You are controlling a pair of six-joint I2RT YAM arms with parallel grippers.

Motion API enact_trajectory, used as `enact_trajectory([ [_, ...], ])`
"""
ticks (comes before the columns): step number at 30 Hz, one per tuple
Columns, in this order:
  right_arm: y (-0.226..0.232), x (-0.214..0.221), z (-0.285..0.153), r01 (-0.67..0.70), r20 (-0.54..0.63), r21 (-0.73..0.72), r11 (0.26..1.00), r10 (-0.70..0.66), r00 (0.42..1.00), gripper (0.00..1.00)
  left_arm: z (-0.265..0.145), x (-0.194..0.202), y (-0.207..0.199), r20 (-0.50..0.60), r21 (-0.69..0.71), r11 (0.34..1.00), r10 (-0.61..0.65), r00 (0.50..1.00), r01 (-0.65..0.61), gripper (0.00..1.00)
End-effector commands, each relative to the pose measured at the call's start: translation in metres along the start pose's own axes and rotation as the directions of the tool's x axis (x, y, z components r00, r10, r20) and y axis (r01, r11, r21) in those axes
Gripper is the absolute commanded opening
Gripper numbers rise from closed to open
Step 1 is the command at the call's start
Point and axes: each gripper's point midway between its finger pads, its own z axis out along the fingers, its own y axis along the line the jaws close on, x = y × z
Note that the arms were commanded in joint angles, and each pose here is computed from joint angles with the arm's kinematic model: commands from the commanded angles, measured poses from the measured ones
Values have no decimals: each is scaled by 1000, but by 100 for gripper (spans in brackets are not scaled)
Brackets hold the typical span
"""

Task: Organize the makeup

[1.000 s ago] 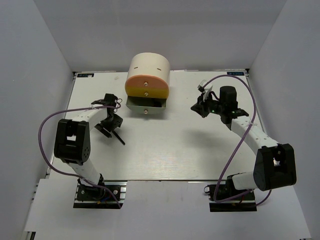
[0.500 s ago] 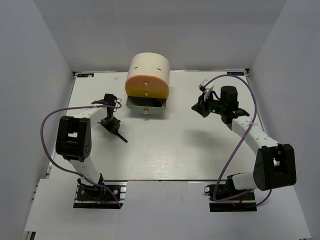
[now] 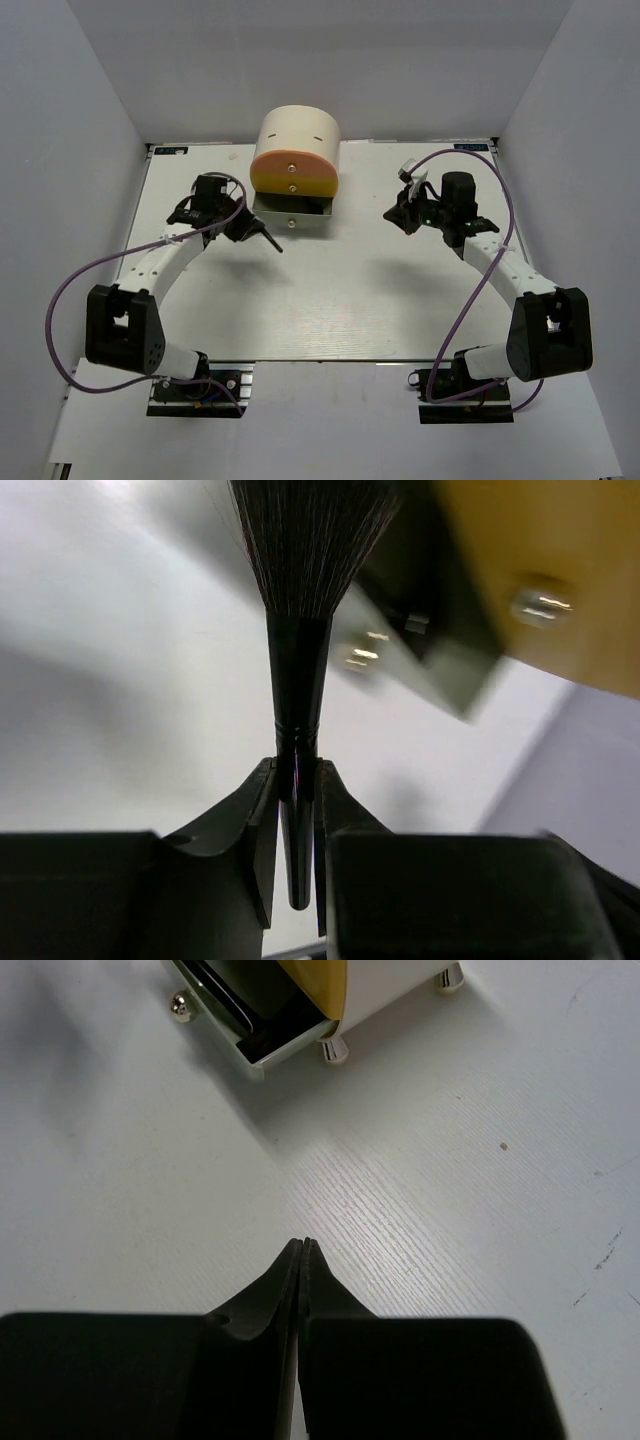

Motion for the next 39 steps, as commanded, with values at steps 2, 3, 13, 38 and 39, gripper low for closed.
enact_trajectory([
  [2,-2,-19,-2,29,57,4,1000,-29,998,0,-23,8,-81,-76,285,953,-79,994,98,0],
  [3,-2,-20,-3,30,59,6,1000,-31,998,0,-23,11,-82,-82,287,953,-73,994,93,0],
  [13,-2,-20,-8,33,63,27,999,-35,997,0,0,10,-150,-102,293,896,-317,943,333,0],
  [38,-4,-16,-8,28,60,34,999,-30,998,0,36,6,-121,90,104,847,-530,843,521,0],
  [39,-4,-14,-8,24,58,33,999,-26,998,0,39,6,-119,94,98,848,-529,843,521,0],
])
